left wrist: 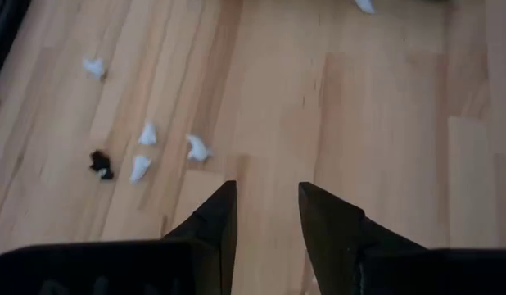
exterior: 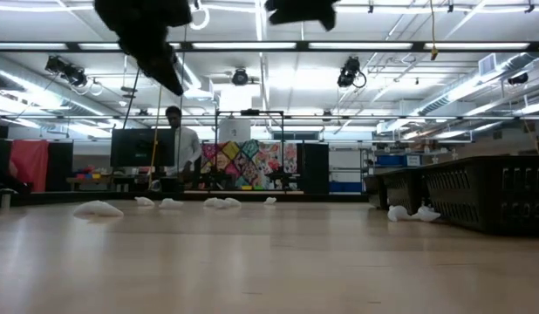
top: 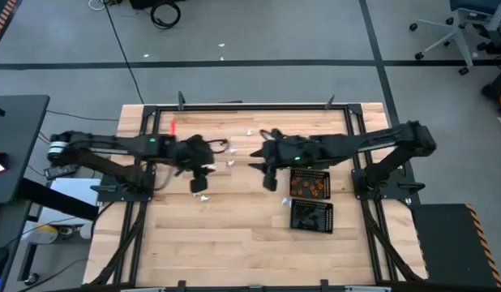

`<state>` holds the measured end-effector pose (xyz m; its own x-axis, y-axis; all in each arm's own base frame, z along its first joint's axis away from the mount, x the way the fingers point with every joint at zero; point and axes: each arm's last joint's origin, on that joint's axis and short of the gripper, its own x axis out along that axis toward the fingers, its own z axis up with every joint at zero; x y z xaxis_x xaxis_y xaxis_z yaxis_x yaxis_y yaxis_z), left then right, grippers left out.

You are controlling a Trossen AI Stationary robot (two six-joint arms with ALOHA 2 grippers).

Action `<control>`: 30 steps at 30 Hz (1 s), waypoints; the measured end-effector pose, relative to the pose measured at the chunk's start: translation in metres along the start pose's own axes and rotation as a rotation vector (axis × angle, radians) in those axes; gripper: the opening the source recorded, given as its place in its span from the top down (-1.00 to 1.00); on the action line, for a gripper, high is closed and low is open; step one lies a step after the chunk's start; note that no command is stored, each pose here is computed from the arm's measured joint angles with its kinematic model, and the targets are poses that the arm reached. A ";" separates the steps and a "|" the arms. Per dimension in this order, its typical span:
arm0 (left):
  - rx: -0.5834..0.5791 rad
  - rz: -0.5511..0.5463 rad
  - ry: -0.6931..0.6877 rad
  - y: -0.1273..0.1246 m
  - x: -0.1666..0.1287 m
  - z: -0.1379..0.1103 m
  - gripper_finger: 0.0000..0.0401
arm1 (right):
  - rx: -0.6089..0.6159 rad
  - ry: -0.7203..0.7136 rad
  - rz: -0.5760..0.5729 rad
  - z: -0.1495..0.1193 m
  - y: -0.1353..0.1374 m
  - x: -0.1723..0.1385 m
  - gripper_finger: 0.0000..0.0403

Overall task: Sort Halloween decoration
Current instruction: Put the white ghost toy into the top right black bin

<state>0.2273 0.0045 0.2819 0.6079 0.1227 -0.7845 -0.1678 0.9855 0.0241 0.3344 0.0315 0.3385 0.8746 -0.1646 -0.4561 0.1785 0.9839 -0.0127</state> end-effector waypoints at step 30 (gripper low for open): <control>-0.219 0.020 -0.413 0.022 -0.099 -0.072 0.42 | 0.104 -0.046 0.052 -0.008 -0.016 0.171 0.26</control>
<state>0.1078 0.0052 0.3160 0.8534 0.2216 -0.4719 -0.3158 0.9399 -0.1297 0.4775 -0.0116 0.2539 0.9033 -0.1186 -0.4123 0.1759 0.9789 0.1036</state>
